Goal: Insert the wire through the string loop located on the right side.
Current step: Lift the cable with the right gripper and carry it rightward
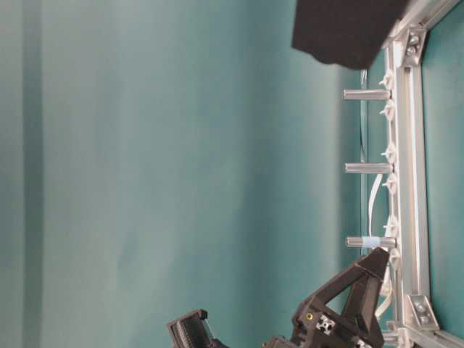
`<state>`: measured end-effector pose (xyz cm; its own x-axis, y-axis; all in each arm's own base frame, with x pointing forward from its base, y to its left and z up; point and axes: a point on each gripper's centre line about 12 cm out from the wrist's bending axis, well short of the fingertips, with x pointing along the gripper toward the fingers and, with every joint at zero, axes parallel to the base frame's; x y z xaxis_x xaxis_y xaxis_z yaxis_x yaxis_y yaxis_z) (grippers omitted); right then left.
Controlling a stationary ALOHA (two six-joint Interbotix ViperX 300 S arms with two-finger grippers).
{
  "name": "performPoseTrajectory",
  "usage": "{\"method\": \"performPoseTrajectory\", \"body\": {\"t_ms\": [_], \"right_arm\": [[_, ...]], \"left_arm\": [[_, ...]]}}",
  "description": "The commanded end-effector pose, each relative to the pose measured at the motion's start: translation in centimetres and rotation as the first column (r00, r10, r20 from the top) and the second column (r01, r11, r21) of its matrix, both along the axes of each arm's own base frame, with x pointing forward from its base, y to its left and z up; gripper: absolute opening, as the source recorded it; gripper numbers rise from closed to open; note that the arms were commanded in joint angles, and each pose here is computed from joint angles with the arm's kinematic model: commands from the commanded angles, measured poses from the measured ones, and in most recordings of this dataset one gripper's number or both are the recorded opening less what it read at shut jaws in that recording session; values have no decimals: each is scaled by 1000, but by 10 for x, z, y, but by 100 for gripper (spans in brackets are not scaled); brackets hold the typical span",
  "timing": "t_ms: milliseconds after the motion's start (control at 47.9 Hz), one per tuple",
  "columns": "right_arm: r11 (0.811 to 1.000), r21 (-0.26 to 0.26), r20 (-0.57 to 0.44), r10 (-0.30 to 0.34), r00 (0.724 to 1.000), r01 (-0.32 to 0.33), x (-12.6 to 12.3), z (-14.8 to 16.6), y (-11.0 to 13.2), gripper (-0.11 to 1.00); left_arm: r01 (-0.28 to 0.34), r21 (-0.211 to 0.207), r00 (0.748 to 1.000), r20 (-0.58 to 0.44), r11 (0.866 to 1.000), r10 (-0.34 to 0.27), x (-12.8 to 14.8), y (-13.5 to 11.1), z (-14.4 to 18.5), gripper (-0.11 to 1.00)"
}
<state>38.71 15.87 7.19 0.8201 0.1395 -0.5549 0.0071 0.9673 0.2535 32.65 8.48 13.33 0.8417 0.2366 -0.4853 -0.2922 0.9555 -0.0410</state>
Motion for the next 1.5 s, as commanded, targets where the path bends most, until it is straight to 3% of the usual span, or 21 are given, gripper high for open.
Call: {"method": "performPoseTrajectory", "body": {"t_ms": [0,397,794,1483], "right_arm": [[1000,17,30,-3,1000,3,3,22,-5,12],[997,-47,43,61,997,-59,5,59,-20,12],[996,-34,54,85,995,-84,8,79,-19,12],[995,-34,40,94,995,-93,4,79,-20,12]], "left_arm": [[4,9,999,34,1000,-5,2,-1,11,72],[3,5,999,35,1000,-3,4,0,12,72],[25,-9,1000,12,1000,-24,5,-9,10,72],[34,-13,999,-1,999,-34,3,-12,7,72]]}}
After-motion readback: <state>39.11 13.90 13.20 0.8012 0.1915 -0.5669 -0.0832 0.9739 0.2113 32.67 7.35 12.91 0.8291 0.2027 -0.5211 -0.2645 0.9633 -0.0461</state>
